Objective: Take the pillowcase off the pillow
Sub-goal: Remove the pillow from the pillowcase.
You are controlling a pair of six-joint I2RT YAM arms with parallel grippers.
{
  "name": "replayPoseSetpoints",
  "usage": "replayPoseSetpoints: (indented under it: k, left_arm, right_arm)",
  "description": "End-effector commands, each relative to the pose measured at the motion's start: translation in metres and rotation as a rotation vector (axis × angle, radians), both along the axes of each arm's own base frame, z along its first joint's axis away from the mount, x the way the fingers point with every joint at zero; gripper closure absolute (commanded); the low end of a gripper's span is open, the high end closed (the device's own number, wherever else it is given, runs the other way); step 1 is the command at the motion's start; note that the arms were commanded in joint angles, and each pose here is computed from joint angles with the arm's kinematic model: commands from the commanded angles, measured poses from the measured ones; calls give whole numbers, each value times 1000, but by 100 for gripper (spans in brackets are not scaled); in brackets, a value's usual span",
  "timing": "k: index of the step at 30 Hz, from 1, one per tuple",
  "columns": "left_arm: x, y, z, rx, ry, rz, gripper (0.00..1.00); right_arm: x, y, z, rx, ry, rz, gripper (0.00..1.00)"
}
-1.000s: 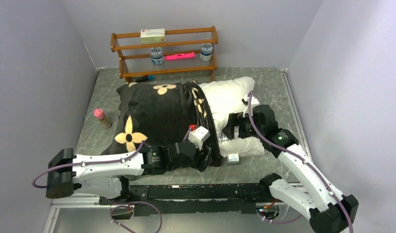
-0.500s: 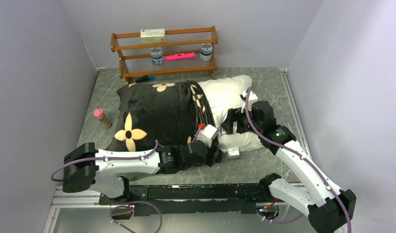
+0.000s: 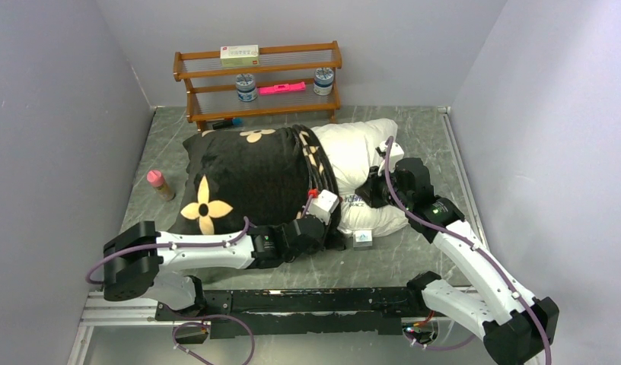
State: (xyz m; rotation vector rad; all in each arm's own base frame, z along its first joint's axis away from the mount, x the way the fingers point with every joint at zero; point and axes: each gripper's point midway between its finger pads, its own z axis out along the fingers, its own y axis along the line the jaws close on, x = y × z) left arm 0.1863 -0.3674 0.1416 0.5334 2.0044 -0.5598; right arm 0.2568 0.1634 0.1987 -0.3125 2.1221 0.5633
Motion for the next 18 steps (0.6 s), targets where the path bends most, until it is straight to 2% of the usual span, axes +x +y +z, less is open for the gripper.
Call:
replayPoseSetpoints:
  k: [1,11,18]
  left_arm:
    - [18,22,28,-36,-86,84,95]
    - [36,116,42,84,-166,314,95]
    - [47,164,43,126,-174,439,95]
  right_arm:
    - [8,7,22,38,-66,3,100]
    - [30,-29,69,-9,-181,-219,100]
    - [34,-65,113,-14,-281,-397,100]
